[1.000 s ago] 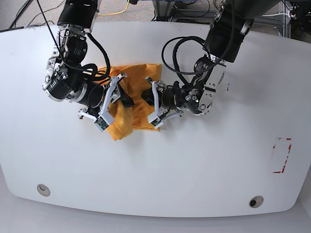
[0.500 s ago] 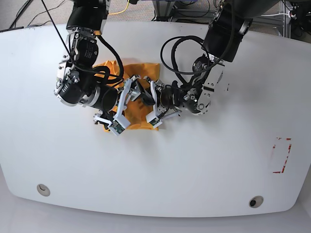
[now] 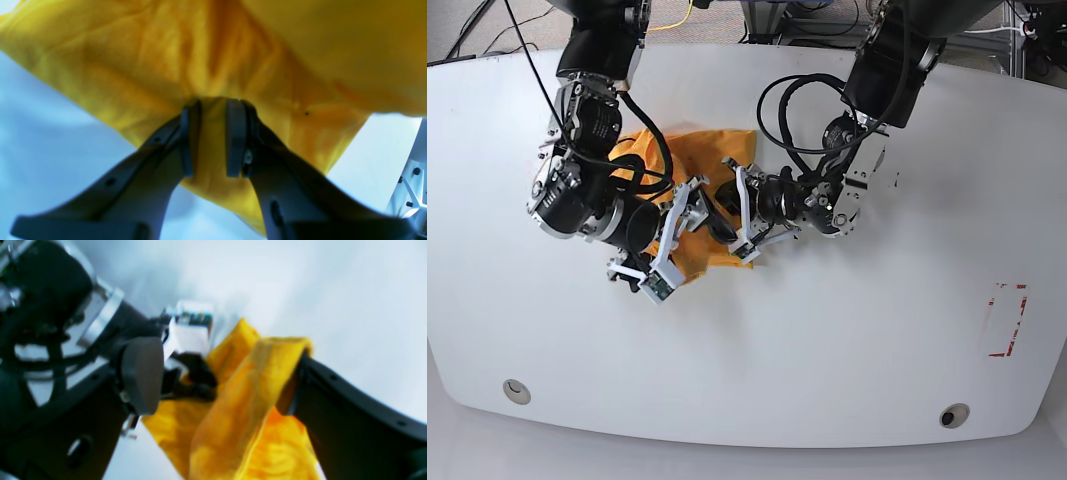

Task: Layout the t-shirt on the table in an organized manner, then fold the t-shirt properly
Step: 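Lift both shirt ends and fold them together toward the middle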

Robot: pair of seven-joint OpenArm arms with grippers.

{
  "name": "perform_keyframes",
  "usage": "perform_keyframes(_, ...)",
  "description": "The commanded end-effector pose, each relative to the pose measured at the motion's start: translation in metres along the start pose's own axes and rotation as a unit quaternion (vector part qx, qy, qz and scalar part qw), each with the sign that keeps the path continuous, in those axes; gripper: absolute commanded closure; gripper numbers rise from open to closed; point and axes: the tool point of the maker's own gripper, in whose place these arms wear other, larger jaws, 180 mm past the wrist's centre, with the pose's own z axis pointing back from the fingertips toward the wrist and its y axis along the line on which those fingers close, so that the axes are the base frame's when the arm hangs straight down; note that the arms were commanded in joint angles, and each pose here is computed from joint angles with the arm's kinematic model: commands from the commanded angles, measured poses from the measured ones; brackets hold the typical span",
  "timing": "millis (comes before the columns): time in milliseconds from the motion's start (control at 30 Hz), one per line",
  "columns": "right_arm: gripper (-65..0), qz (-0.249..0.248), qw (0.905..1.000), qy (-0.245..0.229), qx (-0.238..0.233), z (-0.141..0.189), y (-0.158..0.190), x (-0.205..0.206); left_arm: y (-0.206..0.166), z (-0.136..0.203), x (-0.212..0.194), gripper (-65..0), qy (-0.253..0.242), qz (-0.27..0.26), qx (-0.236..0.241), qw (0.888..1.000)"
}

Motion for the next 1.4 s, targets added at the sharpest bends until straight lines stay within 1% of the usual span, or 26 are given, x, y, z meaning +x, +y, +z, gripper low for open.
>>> perform_keyframes(0,-46.8,0.018,0.999,-0.04,0.002,-0.001,0.004,0.029,0.007,0.001,-0.018,-12.1,0.048,-0.01,0.02,0.999)
perform_keyframes(100,-46.8,0.033,0.999,-0.031,-0.002,-0.007,0.008,0.034,0.006,0.005,-0.011,-12.1,0.037,-0.015,0.022,0.999)
perform_keyframes(233,-46.8,0.046,0.9989,-0.014,-0.001,-0.013,0.014,0.029,0.012,0.013,0.0,-12.1,0.016,-0.01,0.031,0.999)
perform_keyframes(367,-46.8,0.047,0.9988,-0.005,0.009,-0.016,0.021,0.022,0.021,0.019,0.004,-12.1,0.003,0.005,0.04,0.999)
perform_keyframes(500,-46.8,0.047,0.9988,-0.004,0.009,-0.016,0.022,0.021,0.029,0.024,0.005,-12.1,-0.005,0.017,0.046,0.999)
perform_keyframes(600,-46.8,0.052,0.9986,0.004,0.0,-0.012,0.014,0.017,0.033,0.028,0.006,-12.1,-0.014,0.013,0.042,0.999)
perform_keyframes(800,-46.8,0.063,0.9976,0.021,-0.019,-0.003,-0.001,0.01,0.047,0.051,0.021,-12.1,-0.053,0.005,0.05,0.997)
perform_keyframes(1067,-46.8,0.05,0.9963,0.05,-0.048,0.012,-0.023,-0.015,0.049,0.067,0.029,-12.5,-0.08,-0.023,0.049,0.995)
perform_keyframes(1200,-46.8,0.048,0.9957,0.058,-0.053,0.016,-0.027,-0.021,0.055,0.073,0.032,-12.5,-0.091,-0.015,0.056,0.994)
perform_keyframes(1300,-46.8,0.047,0.9951,0.068,-0.054,0.018,-0.028,-0.029,0.054,0.076,0.036,-12.6,-0.107,-0.004,0.048,0.993)
perform_keyframes(1367,-46.8,0.047,0.9947,0.073,-0.055,0.019,-0.029,-0.033,0.053,0.08,0.042,-12.6,-0.127,0.009,0.037,0.991)
